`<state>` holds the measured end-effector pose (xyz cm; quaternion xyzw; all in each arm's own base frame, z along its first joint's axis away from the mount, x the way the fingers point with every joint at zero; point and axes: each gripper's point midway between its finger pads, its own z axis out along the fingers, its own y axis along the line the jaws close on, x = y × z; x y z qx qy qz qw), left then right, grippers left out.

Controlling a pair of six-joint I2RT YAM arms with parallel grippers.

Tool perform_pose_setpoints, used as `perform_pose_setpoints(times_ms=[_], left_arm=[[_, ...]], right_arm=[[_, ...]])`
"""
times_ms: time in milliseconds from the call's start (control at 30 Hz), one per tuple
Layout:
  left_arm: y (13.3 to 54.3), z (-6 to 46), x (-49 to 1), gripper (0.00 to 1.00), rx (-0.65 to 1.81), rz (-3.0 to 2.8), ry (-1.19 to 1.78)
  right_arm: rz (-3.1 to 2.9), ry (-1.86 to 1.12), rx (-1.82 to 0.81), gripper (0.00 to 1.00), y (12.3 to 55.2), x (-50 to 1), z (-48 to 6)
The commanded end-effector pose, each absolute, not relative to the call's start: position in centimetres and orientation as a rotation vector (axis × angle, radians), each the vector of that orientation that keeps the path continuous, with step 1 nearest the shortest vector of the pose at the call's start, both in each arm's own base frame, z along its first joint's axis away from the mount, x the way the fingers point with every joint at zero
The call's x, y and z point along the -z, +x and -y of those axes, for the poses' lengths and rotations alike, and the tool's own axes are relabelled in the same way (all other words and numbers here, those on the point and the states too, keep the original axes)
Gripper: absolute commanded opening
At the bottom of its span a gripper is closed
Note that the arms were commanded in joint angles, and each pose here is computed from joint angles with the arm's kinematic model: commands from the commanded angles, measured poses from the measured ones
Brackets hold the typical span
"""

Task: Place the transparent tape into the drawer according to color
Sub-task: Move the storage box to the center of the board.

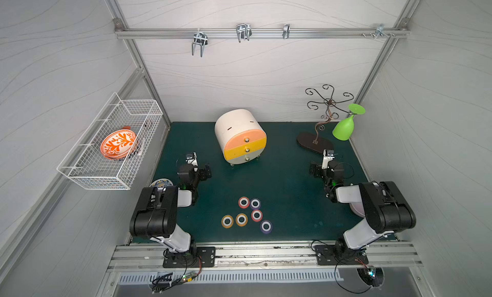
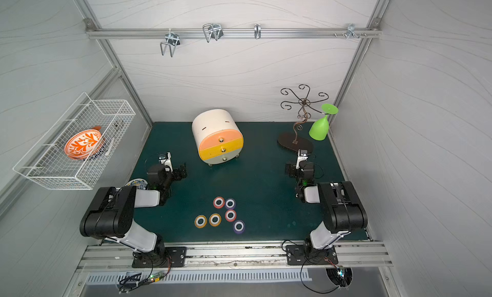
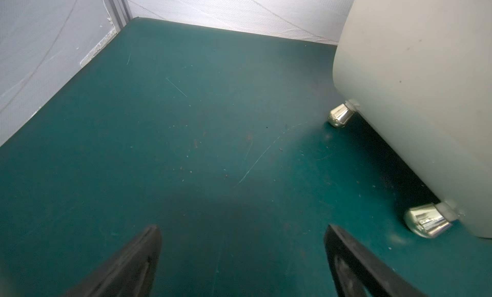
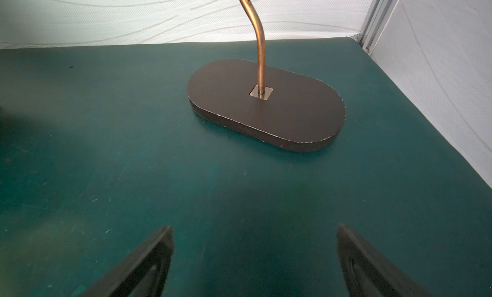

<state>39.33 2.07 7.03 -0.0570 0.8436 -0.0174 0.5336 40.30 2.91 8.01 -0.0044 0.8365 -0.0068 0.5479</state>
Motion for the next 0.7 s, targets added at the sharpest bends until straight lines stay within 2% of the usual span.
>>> perform_pose_setpoints(times_ms=[0, 500, 667], left_arm=[[40.2, -2.0, -8.9, 1.00, 0.033, -1.955, -0.126], [40.2, -2.1, -9.1, 0.98, 0.012, -1.958, -0.134], [40.2, -2.8, -10.5, 0.97, -0.024, -1.986, -0.177]], right_arm=[[-1.980, -0.015, 0.011, 0.99, 40.0, -8.3, -2.8], [-1.980, -0.017, 0.013, 0.99, 40.0, -8.3, -2.8], [-1.999, -0.141, 0.037, 0.99, 40.0, -10.0, -5.0]])
